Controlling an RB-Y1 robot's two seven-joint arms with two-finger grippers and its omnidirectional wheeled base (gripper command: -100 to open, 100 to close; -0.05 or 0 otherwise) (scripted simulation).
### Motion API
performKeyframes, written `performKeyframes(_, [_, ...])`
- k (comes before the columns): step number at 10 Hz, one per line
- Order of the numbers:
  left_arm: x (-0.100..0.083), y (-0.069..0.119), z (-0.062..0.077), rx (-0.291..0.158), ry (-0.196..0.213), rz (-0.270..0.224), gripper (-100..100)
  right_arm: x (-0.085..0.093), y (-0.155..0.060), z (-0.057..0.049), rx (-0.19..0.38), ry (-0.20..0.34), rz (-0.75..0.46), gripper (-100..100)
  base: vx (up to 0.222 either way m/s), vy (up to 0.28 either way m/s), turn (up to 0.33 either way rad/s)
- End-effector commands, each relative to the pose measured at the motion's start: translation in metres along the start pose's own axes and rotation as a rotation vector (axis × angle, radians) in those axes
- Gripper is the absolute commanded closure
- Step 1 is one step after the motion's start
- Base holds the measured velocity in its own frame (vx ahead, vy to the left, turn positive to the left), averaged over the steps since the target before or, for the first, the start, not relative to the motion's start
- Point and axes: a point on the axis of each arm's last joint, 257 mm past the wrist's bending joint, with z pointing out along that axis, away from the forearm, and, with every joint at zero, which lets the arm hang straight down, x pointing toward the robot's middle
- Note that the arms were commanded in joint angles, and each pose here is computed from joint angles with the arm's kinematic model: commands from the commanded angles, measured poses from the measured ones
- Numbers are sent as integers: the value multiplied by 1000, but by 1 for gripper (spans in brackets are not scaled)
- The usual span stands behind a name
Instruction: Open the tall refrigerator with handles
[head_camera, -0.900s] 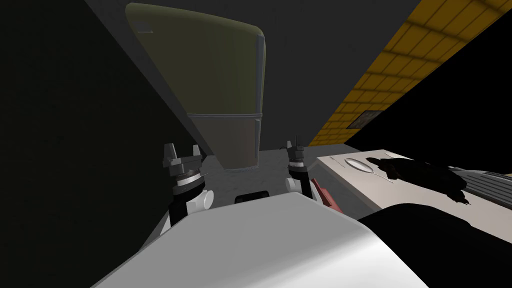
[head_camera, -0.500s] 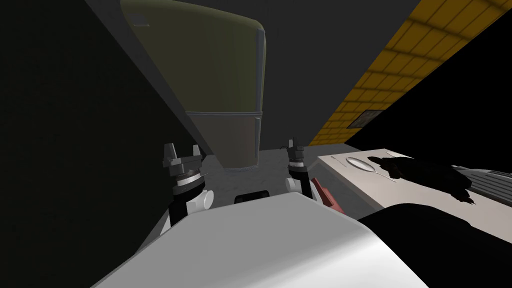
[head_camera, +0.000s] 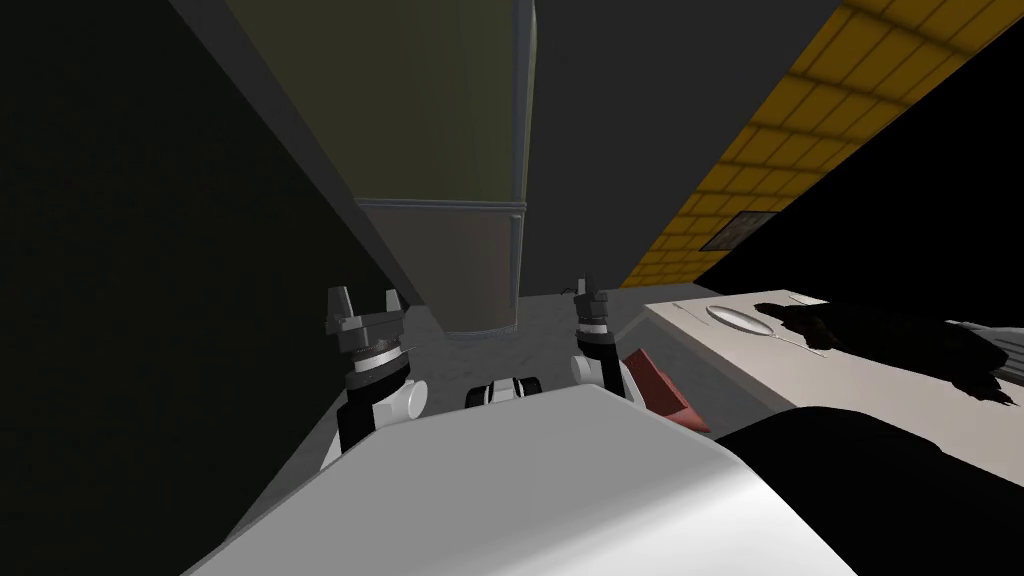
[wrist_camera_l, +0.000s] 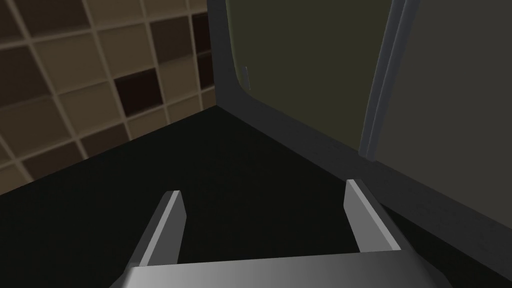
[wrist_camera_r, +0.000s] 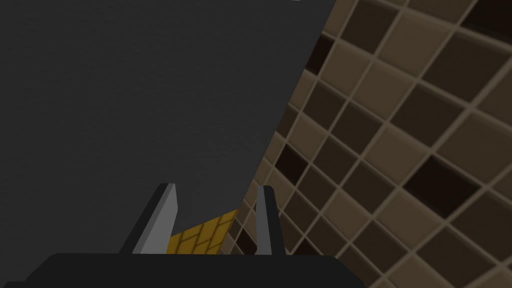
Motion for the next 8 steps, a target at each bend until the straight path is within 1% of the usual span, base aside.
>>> performKeyframes(1, [3,4,3,-16,35,12,-100,0,0,0,0,0,0,0,-3,-6,-69])
performKeyframes(4, [5,19,15,-61,107,46,-100,0,0,0,1,0,0,0,-32,-20,-150])
performKeyframes(6, [4,27,29,-84,147,77,-100,0,0,0,1,0,0,0,-51,-35,-217])
performKeyframes(7, [3,31,29,-97,144,78,-100,0,0,0,1,0,0,0,-39,-26,-81])
performKeyframes(8, [1,36,38,-111,158,96,-100,0,0,0,1,0,0,0,-32,-29,-173])
